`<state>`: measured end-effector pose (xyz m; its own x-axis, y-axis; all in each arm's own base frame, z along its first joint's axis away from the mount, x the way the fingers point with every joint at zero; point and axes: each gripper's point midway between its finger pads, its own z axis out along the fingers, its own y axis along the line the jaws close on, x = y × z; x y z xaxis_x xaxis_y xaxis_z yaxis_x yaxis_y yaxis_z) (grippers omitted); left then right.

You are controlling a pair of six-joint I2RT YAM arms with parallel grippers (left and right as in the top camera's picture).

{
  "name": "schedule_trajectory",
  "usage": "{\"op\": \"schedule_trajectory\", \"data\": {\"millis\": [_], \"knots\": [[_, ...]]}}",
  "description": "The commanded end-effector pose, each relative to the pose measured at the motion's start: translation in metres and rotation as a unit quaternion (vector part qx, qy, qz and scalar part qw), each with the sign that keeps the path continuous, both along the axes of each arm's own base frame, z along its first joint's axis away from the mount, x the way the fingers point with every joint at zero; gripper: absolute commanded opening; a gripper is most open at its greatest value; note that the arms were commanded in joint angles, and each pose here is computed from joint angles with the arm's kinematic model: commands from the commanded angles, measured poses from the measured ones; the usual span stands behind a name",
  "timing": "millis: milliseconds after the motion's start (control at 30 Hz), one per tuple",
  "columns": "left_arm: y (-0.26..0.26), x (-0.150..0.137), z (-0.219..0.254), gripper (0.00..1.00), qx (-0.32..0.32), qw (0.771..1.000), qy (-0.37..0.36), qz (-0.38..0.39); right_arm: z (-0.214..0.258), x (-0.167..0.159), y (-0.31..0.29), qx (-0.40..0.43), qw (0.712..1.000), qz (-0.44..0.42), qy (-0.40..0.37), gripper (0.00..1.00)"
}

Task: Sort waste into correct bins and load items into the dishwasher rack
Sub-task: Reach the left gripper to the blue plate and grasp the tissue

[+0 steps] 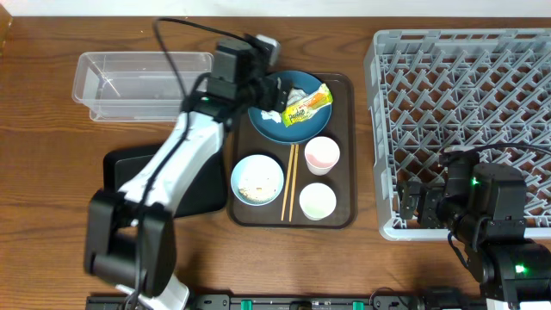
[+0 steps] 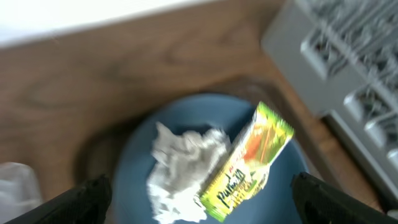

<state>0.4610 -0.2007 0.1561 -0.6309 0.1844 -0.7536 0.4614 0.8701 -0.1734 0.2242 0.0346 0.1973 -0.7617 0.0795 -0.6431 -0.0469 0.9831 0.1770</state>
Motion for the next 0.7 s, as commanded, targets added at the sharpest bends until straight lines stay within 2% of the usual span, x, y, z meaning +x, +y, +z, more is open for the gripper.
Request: {"op": "schedule_trajectory", "data": {"millis": [0, 167, 233, 400, 667], "knots": [[-0.009, 0.003, -0.023, 0.94, 0.01, 1.0, 0.017, -0.014, 0.009, 0.002, -0.003, -0.002, 1.0, -0.009, -0.011, 0.99], [-0.016, 0.005, -0.066, 0.89, 0.022, 0.998, 0.049, -0.02, 0.008, 0.001, -0.003, -0.001, 1.0, -0.009, -0.009, 0.99], [-0.016, 0.004, -0.08, 0.84, 0.027, 0.997, 0.063, -0.02, 0.007, 0.001, -0.003, -0.002, 1.0, -0.009, -0.006, 0.99], [-0.015, 0.002, -0.1, 0.77, 0.033, 0.996, 0.082, -0.02, 0.007, 0.0, -0.003, -0.002, 1.0, -0.009, -0.005, 0.99], [-0.015, -0.002, -0.104, 0.39, 0.036, 0.995, 0.092, -0.021, 0.007, 0.0, -0.003, -0.002, 1.0, -0.009, -0.005, 0.99]]}}
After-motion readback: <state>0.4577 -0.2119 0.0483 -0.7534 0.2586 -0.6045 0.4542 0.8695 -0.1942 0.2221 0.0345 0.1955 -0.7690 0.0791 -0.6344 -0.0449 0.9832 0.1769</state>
